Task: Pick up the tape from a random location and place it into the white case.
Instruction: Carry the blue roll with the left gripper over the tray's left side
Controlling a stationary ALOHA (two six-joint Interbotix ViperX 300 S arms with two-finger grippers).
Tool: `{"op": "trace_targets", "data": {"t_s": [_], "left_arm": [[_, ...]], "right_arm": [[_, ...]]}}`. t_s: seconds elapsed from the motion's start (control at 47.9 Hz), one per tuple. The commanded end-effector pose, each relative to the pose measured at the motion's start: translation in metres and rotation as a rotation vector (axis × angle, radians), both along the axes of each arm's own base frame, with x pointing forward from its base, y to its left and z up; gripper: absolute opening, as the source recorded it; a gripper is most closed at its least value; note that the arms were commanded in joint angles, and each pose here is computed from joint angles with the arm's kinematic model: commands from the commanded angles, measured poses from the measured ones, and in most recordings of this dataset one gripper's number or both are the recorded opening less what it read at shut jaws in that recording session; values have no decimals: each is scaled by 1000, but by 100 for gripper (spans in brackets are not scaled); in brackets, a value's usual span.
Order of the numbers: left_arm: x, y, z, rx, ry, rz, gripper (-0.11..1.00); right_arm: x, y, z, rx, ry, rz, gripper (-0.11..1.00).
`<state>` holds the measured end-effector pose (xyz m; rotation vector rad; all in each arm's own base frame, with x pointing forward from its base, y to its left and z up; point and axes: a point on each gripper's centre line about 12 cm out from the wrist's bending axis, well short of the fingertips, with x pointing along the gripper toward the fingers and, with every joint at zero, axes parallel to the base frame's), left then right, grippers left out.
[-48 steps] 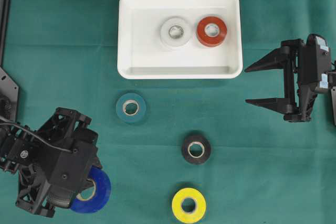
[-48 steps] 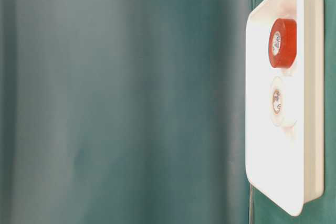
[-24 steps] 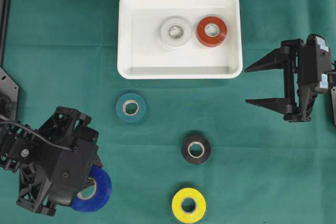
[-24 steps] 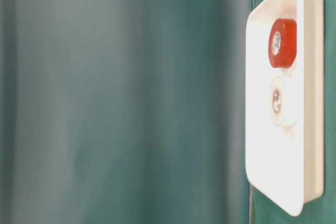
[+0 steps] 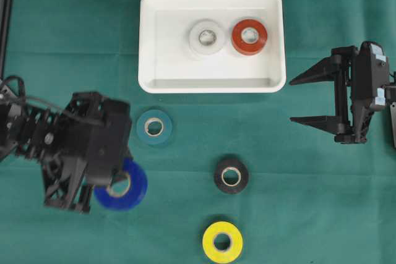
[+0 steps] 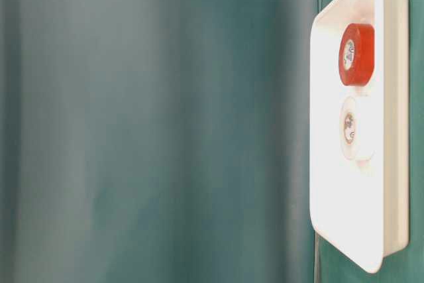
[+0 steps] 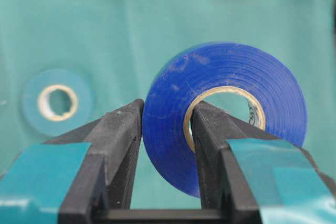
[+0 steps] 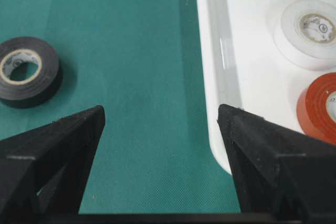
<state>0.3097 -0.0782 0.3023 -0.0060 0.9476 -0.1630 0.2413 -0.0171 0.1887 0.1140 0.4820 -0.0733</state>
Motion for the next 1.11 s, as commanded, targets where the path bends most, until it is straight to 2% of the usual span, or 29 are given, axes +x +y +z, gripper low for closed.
{"op": "trace_targets", "data": {"t_s": [0.0,0.25,0.73,1.085], "left_arm": [[1,12,13,-11,-37,38,24],[5,46,8,-6,-25,147,24],[8,132,10,-2,-39,414,24],[14,181,16,2,-76,553,24]], "right_arm": [[5,0,7,-9,-21,5,82],[4,-1,5,-12,0,1,82],[2,-2,3,-10,19,-7,82],[0,-2,7,-14,14,-13,82]]}}
